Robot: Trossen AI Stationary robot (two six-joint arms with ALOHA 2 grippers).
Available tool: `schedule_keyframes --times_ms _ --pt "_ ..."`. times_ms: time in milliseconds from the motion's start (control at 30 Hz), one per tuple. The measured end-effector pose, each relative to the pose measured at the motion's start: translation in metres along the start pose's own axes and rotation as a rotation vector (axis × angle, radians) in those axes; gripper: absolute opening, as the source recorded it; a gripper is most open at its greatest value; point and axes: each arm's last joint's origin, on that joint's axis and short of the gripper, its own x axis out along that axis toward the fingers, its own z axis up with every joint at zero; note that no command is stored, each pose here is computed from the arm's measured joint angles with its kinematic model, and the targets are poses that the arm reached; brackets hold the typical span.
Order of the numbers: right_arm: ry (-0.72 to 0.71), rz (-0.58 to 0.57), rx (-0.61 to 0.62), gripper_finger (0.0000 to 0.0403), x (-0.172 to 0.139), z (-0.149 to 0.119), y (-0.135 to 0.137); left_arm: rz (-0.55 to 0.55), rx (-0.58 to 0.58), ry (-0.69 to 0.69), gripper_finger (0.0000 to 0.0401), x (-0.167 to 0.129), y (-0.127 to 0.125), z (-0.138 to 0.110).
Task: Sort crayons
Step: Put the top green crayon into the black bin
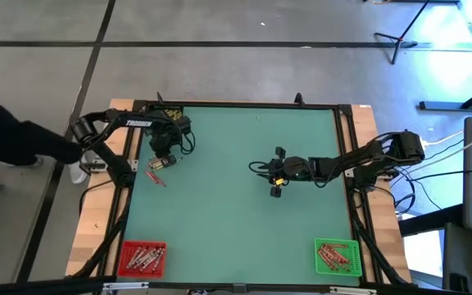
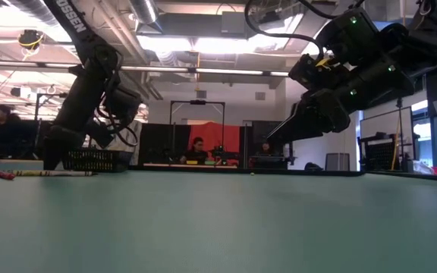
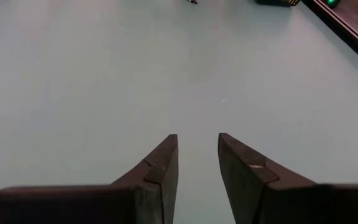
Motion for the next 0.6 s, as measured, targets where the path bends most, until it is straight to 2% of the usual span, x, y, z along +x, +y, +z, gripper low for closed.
schedule_keyframes --times_ms 100,267,533,600 --pt "0.0 0.0 0.0 0.0111 0.0 0.0 0.0 0.012 -0.001 0.001 0.001 0.0 0.0 0.0" --pt "0.0 0.0 0.0 0.0111 0.0 0.0 0.0 0.039 0.015 -0.038 0.0013 -0.011 -0.002 -0.001" --pt "-0.001 0.0 0.0 0.0111 0.0 0.0 0.0 0.063 -0.013 -0.356 0.0015 -0.078 0.004 -0.007" --pt "-0.001 -0.001 0.0 0.0111 0.0 0.0 0.0 0.098 -0.036 -0.434 0.0016 -0.091 0.008 -0.01"
